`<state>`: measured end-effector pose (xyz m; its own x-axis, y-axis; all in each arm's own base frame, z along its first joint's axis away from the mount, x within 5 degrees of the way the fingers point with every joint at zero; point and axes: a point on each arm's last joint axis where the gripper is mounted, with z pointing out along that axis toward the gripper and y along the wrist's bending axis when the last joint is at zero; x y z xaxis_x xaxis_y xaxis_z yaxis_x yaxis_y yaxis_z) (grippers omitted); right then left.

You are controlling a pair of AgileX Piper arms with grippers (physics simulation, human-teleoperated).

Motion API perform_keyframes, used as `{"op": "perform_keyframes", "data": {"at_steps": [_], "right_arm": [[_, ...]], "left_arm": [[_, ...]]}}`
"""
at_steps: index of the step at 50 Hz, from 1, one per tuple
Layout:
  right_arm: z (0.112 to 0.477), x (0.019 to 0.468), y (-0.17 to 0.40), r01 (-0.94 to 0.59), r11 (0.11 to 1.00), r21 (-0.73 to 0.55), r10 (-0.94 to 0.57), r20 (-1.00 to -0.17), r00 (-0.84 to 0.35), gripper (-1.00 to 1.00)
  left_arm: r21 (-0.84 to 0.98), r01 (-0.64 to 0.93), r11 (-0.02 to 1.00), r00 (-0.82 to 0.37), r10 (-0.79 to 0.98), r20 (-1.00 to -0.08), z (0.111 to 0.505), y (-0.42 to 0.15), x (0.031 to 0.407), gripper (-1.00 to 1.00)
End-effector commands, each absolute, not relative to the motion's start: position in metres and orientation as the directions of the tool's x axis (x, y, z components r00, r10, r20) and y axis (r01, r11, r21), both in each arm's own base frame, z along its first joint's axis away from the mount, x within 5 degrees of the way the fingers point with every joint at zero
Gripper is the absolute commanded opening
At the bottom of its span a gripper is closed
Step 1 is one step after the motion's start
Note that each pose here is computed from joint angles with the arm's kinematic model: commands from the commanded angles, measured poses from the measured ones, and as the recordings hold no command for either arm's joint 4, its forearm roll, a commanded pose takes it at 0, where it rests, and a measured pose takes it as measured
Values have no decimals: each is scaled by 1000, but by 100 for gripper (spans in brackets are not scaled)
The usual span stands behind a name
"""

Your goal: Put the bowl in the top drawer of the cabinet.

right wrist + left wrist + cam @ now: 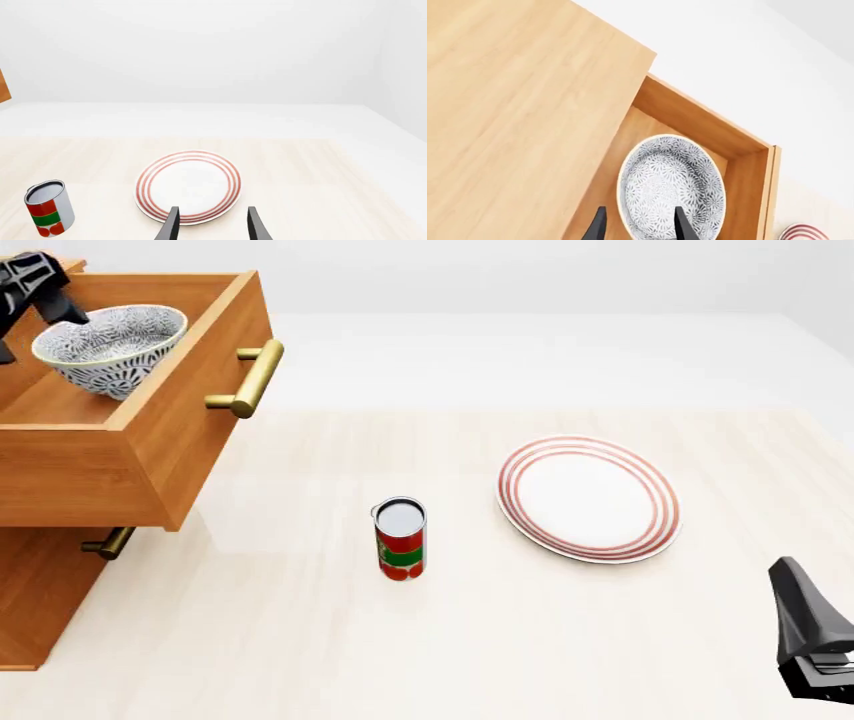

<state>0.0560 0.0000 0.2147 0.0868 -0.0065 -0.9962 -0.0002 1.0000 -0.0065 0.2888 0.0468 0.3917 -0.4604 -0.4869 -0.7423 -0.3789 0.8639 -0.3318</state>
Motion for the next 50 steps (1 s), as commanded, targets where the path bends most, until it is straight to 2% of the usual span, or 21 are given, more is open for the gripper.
{"op": "perform_keyframes", "data": {"at_steps": [1, 17, 36, 50], "right_arm": [[215, 56, 0, 0, 1000, -7, -6, -996, 87, 100], [215, 56, 0, 0, 1000, -6, -6, -996, 87, 100], [215, 56, 0, 0, 1000, -7, -7, -996, 87, 100], [215, 56, 0, 0, 1000, -7, -7, -996, 87, 100]], "left_arm": [[-333, -359, 872, -447, -474, -758, 408, 42, 278, 100], [-351, -319, 880, -416, -463, -783, 438, 31, 254, 100], [-379, -245, 892, -341, -446, -828, 488, 16, 198, 100], [-401, -132, 907, -213, -421, -882, 523, 5, 142, 100]]}}
